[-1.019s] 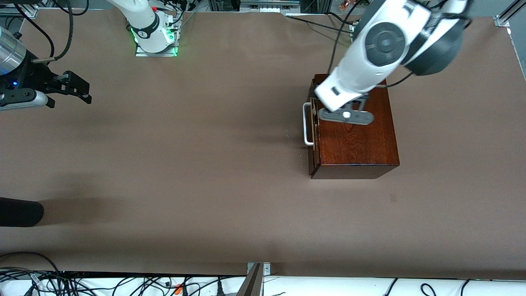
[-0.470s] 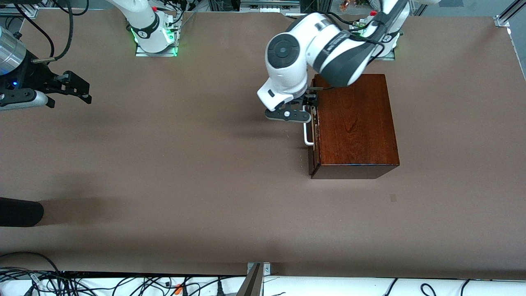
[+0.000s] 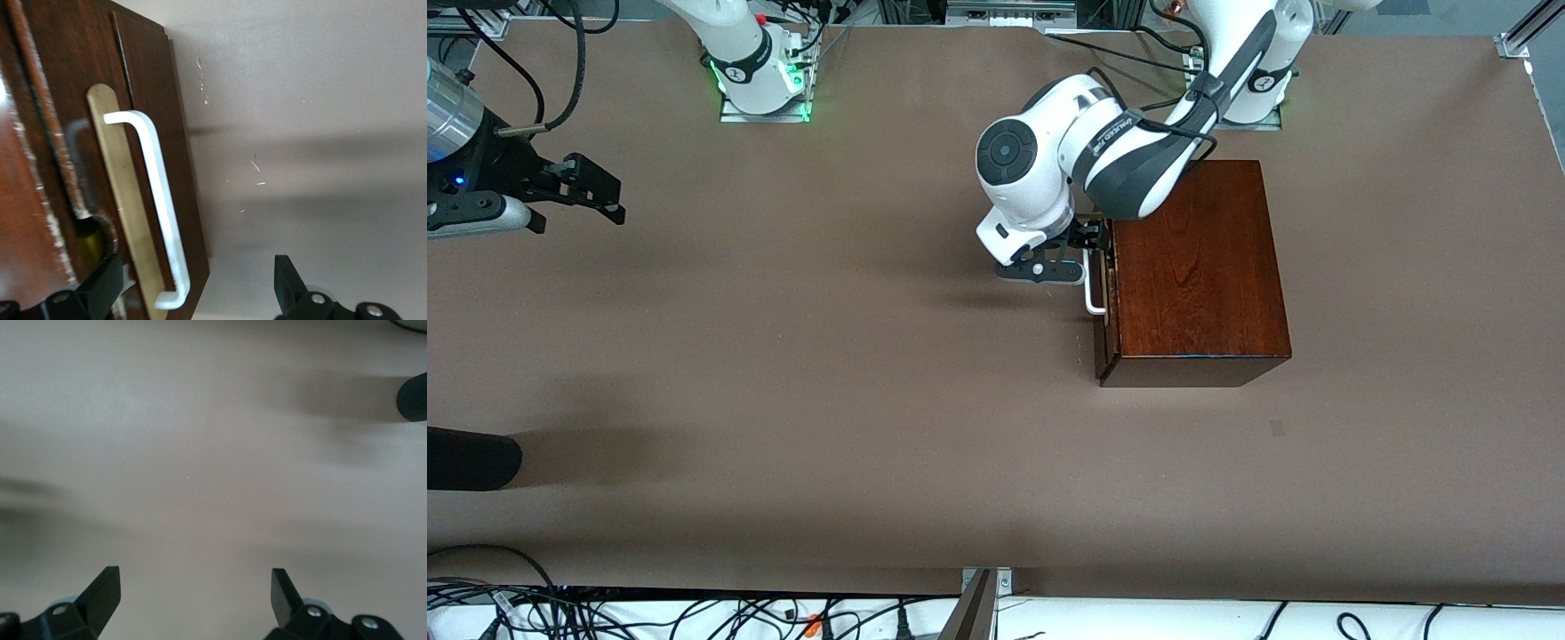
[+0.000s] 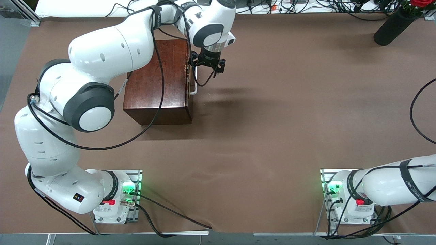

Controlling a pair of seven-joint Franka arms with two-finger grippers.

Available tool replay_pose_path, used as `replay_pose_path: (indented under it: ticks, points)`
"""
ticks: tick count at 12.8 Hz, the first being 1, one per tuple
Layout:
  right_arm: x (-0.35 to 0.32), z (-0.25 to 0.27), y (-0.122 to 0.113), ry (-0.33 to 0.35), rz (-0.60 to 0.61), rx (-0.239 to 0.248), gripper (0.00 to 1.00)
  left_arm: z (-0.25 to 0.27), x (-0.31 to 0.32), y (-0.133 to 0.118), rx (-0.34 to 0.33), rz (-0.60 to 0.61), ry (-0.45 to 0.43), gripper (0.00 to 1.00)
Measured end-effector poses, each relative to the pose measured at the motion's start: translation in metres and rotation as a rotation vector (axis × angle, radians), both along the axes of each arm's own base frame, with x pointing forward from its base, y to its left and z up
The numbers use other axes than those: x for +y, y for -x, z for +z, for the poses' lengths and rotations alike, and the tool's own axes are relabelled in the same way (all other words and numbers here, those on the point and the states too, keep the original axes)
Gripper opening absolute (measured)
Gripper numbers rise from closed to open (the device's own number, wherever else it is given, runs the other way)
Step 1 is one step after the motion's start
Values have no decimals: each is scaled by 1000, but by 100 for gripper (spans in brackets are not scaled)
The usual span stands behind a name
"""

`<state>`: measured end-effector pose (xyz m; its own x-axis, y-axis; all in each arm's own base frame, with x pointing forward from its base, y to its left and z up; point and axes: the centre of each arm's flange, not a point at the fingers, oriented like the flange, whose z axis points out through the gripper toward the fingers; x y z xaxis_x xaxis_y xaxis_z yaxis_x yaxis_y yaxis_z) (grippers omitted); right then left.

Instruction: Open drawer, take yellow block, close drawer

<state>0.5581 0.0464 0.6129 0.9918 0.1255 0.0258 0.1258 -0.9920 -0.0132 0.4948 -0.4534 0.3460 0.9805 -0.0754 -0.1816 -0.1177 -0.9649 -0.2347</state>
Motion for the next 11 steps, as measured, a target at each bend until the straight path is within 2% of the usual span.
replay_pose_path:
  ticks: [11]
  points:
    - [0, 0, 0, 0, 0, 0, 100, -48, 5, 12, -18, 10, -46, 100]
